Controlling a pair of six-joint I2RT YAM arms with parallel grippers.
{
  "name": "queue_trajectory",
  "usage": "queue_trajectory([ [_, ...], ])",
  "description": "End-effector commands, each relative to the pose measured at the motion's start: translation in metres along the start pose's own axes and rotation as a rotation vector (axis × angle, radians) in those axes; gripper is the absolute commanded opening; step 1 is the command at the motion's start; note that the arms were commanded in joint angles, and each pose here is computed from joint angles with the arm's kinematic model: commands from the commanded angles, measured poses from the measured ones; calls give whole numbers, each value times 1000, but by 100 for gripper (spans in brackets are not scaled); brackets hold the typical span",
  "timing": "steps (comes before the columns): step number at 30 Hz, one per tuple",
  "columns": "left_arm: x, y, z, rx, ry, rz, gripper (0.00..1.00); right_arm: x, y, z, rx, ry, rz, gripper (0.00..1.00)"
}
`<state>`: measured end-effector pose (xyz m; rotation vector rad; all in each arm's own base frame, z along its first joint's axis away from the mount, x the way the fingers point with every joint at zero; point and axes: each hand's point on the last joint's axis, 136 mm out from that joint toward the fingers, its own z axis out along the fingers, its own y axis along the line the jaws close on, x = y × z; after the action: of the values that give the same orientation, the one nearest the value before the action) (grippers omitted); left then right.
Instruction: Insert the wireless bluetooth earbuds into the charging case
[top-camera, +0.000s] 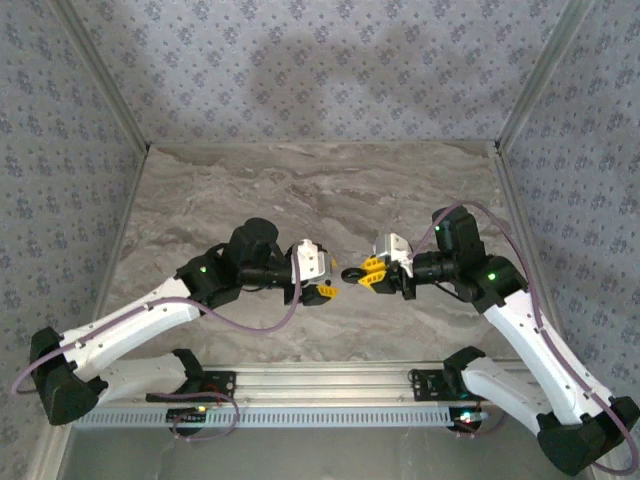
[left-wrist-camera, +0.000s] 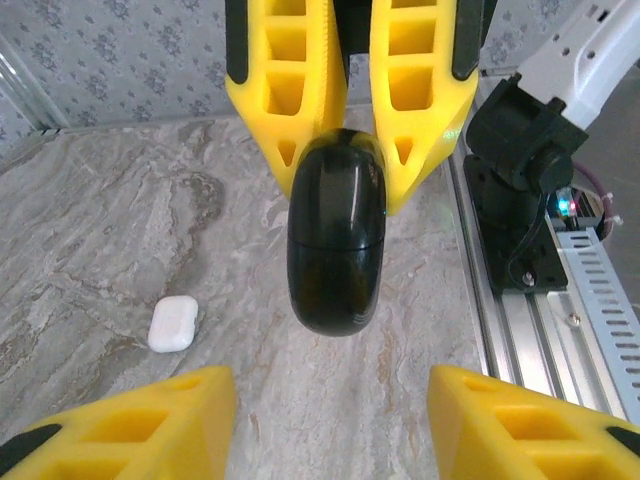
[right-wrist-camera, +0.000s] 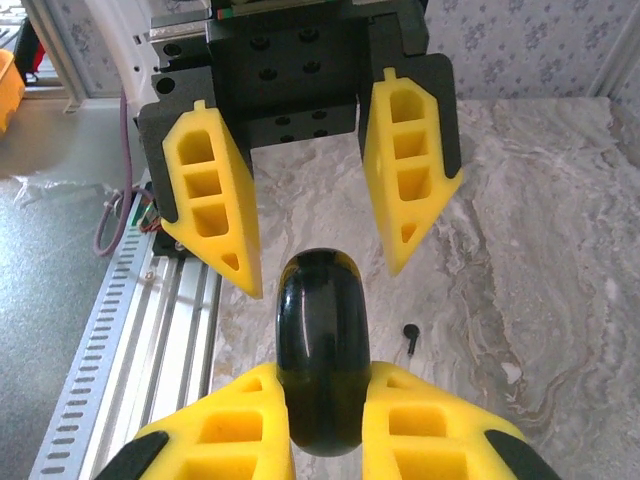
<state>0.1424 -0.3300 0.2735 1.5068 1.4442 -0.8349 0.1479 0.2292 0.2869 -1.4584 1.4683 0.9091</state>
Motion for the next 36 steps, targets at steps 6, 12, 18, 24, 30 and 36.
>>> queue_trajectory([
  [6, -17, 0, 3, 28, -19, 45, 49, -1, 8, 10, -53, 36, -21, 14],
  [12, -17, -2, 6, 43, -16, 45, 44, -2, 7, 15, -66, 33, -29, 14],
  [18, -15, -3, 7, 51, -9, 44, 42, -3, 6, 18, -66, 25, -35, 14],
  [24, -14, -7, 10, 74, 3, 45, 32, -4, 5, 21, -64, 32, -42, 15],
  [30, -12, -9, 10, 80, 12, 48, 23, -4, 4, 20, -54, 33, -47, 15],
  [36, -8, -8, 8, 67, 18, 43, 32, -5, 5, 17, -43, 30, -56, 15],
])
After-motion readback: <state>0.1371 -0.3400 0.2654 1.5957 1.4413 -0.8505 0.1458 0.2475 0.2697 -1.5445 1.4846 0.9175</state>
